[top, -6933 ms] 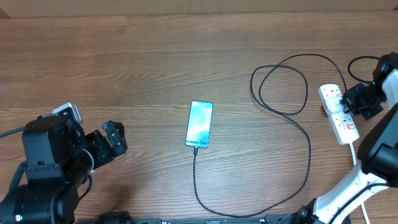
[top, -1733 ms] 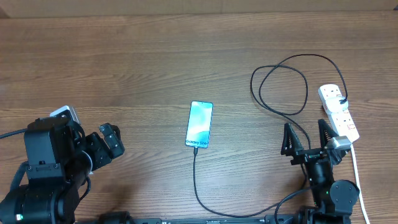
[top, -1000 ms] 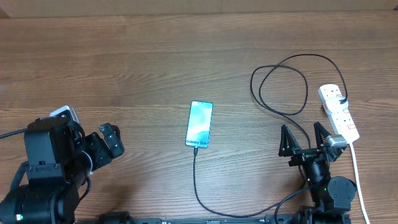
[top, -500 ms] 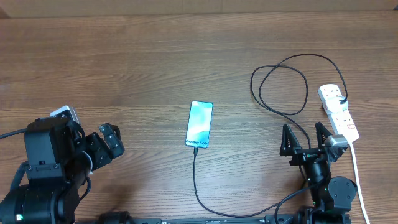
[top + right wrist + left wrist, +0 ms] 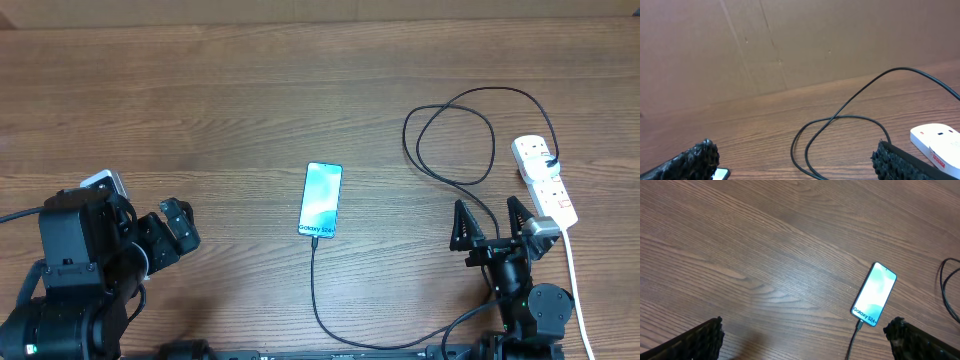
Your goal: Plug charger to phone and switch on socket
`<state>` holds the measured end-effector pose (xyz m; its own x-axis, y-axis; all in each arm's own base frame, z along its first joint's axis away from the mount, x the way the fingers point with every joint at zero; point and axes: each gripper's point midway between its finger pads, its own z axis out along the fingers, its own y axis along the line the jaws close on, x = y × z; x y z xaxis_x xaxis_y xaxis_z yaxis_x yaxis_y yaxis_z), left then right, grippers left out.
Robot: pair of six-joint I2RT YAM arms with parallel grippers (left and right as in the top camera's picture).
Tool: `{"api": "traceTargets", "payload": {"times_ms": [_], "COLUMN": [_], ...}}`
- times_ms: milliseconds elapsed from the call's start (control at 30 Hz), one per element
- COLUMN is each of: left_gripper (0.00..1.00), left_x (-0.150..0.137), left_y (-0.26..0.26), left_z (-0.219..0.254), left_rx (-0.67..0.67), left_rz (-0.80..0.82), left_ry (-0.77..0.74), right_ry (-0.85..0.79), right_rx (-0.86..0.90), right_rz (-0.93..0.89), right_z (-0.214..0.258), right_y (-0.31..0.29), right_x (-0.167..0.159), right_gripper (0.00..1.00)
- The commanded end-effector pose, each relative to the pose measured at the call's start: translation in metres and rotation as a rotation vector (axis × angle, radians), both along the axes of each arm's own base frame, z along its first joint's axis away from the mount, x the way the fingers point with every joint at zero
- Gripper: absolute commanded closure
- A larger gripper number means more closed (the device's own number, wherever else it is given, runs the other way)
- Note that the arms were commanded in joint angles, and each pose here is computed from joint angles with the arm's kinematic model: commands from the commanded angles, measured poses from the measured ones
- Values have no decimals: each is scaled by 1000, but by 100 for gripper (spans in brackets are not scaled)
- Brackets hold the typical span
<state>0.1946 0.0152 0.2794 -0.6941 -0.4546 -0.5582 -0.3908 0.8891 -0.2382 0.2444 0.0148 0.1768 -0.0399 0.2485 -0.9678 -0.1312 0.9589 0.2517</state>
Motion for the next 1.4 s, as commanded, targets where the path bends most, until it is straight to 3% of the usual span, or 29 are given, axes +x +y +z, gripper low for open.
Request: {"api": "traceTargets", "payload": {"times_ms": [0, 467, 933, 1367], "left_gripper": [1, 0, 0, 0], "left_x": [1, 2, -64, -82], "left_y": [-1, -2, -6, -12], "left_z": [1, -13, -57, -68], "left_rx": [-8, -11, -3, -24], "left_rz": [2, -1, -1, -18], "left_ry": [-5, 44, -84, -181], "right_ry": [-5, -5, -5, -5], "right_rx": [-5, -6, -6, -6], "right_rz": [-11, -11, -11, -11], "right_z": [-2, -2, -2, -2], "right_y": [-2, -2, -2, -2], "right_x": [0, 0, 0, 0], "right_gripper": [0, 0, 0, 0]}}
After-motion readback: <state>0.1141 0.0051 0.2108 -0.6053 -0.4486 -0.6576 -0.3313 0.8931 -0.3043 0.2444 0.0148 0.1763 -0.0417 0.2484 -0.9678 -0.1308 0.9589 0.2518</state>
